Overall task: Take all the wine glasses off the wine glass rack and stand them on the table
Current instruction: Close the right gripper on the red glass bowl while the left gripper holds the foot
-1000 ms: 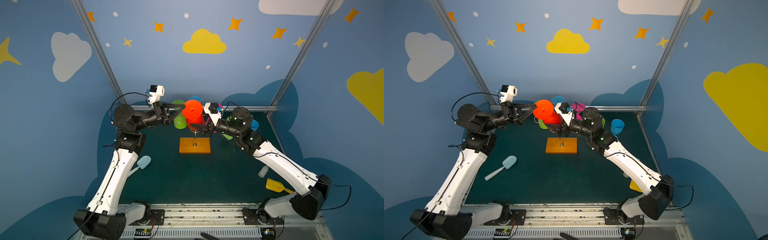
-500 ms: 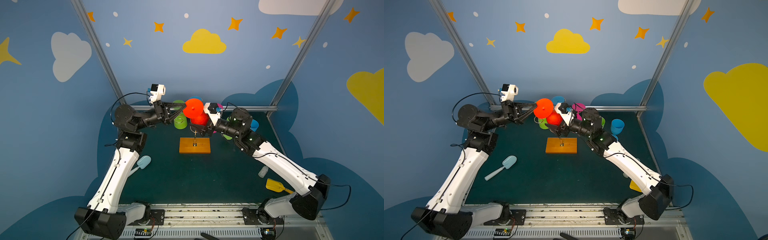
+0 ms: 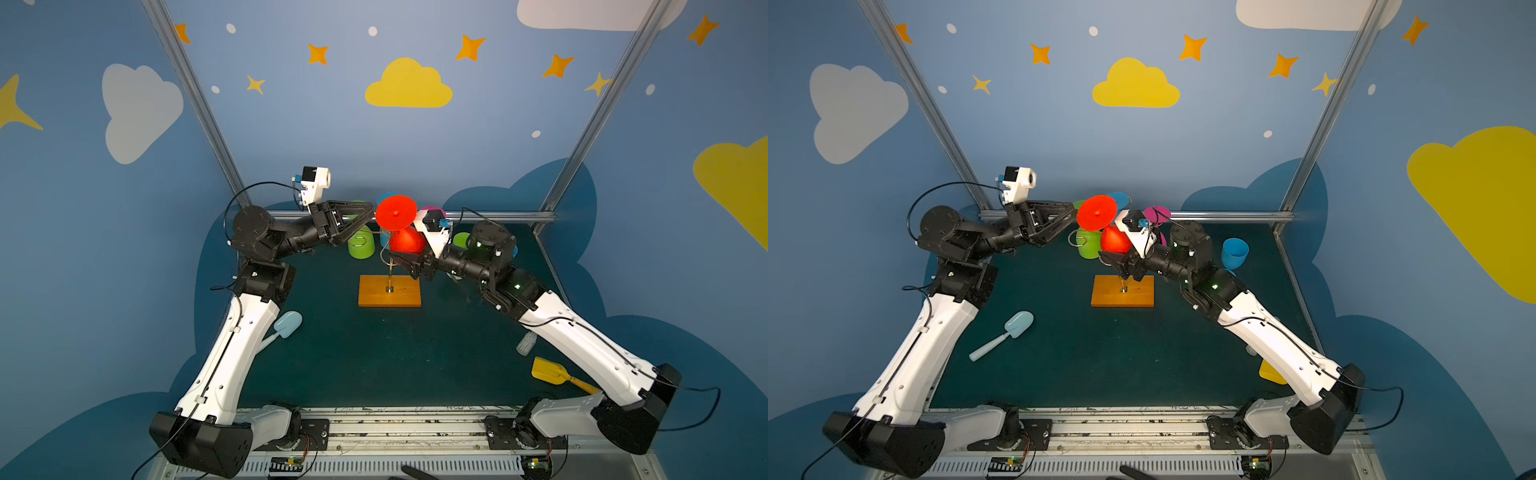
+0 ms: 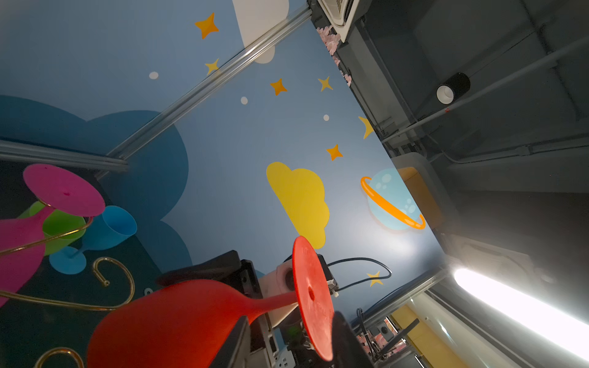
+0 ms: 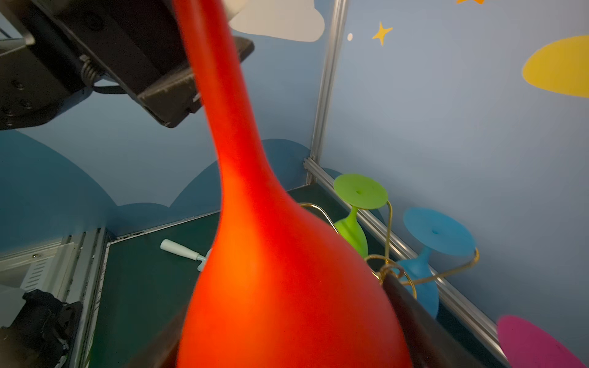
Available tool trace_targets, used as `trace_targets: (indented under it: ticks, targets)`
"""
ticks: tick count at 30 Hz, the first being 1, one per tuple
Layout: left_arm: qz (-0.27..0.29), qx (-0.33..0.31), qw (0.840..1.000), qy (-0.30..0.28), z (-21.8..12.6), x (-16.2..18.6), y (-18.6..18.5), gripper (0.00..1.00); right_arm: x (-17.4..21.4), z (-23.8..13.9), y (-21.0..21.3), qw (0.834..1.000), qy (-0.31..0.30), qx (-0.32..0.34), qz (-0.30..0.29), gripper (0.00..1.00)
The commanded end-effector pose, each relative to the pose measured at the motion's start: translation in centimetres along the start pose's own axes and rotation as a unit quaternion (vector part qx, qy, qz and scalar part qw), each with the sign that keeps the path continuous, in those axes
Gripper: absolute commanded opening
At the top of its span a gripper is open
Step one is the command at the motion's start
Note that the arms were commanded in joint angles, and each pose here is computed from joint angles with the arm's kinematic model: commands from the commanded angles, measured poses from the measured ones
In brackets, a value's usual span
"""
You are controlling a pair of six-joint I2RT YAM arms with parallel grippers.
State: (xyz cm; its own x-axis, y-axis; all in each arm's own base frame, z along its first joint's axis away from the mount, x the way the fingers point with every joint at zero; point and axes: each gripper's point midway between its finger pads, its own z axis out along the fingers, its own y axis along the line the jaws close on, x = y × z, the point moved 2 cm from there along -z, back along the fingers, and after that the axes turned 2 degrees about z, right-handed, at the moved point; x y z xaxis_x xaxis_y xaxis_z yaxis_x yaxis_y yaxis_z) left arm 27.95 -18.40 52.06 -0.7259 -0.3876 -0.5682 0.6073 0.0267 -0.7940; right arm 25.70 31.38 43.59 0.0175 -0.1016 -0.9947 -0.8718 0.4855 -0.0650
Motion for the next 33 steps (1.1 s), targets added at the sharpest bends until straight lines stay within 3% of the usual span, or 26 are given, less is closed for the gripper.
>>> trace_targets:
  ticks: [1, 5, 8, 11, 15, 21, 23, 27, 33]
  targets:
    - [0.083, -0.030, 0.996, -0.017, -0.1, -0.5, 0.6, 0.53, -0.2, -3.2, -1.0, 0.997, 0.036, 0.058, 0.042, 0.53]
    - [0.164, -0.069, 0.984, -0.028, 0.5, -0.6, 2.5, 0.58, 1.1, -5.7, -1.7, 0.990, 0.080, 0.093, 0.076, 0.49]
    - [0.267, -0.071, 0.961, -0.018, 1.5, 0.3, 2.9, 0.59, 1.9, -6.9, -1.7, 0.985, 0.103, 0.101, 0.090, 0.46]
    - [0.398, -0.078, 0.914, -0.012, 2.5, 1.8, 2.4, 0.59, 2.3, -7.7, -1.6, 0.981, 0.129, 0.103, 0.099, 0.45]
    - [0.546, -0.073, 0.835, -0.023, 3.2, 3.4, 1.4, 0.57, 2.4, -8.1, -1.4, 0.977, 0.153, 0.101, 0.107, 0.42]
    - [0.654, -0.047, 0.754, -0.037, 3.6, 4.4, 1.2, 0.51, 2.8, -7.8, -1.0, 0.972, 0.180, 0.088, 0.122, 0.39]
    - [0.677, -0.044, 0.733, -0.037, 4.0, 4.6, 1.3, 0.49, 3.1, -7.5, -0.8, 0.971, 0.186, 0.081, 0.125, 0.38]
    - [0.703, -0.035, 0.709, -0.034, 4.8, 5.1, 1.5, 0.47, 3.4, -7.0, -0.6, 0.970, 0.193, 0.071, 0.130, 0.37]
    - [0.722, -0.014, 0.691, -0.022, 5.7, 6.0, 1.8, 0.46, 3.7, -6.1, 0.0, 0.969, 0.201, 0.049, 0.136, 0.36]
